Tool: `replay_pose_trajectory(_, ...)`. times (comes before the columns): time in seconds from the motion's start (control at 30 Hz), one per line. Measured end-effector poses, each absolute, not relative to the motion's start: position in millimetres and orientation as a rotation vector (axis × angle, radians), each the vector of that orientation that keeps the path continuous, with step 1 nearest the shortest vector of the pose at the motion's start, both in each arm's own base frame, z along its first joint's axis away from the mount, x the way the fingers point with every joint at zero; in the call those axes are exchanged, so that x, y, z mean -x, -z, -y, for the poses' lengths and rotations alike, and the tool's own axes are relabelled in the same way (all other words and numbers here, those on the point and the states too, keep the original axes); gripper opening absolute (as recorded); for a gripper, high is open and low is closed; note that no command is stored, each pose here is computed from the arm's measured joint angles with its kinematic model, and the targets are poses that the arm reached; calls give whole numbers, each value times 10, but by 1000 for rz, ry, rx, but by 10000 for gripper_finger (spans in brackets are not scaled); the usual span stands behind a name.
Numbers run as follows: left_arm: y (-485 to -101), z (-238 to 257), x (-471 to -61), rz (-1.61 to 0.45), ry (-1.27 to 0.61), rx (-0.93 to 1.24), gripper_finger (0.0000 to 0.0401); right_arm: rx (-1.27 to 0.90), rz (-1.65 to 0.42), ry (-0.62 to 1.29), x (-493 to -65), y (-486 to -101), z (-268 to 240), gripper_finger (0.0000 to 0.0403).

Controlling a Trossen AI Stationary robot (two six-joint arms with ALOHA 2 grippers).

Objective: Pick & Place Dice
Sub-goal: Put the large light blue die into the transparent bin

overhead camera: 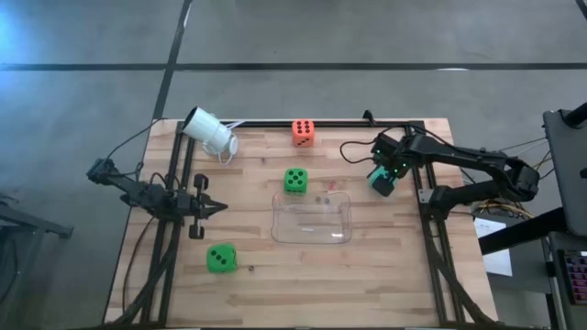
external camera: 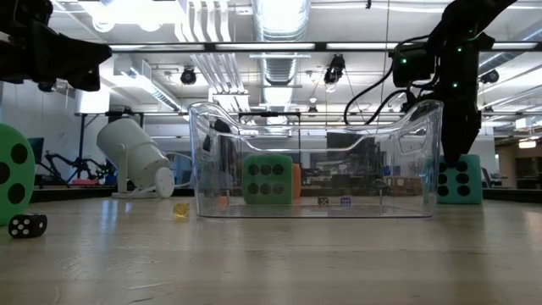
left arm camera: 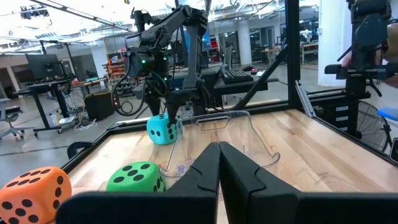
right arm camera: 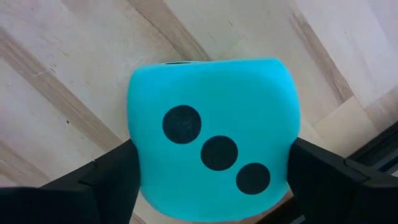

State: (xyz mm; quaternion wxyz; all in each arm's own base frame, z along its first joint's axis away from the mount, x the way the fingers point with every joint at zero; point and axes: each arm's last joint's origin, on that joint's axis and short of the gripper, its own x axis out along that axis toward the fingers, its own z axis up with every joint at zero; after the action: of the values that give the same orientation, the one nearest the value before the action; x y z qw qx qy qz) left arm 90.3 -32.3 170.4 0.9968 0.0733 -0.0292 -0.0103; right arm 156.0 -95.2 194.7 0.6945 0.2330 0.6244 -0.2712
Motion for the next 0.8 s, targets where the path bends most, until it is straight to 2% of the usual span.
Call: replay_pose_trajectory(0.8,-1703,323,-903,58,21,-147,10,-526,-1369,667,-1567,-1944,965,313)
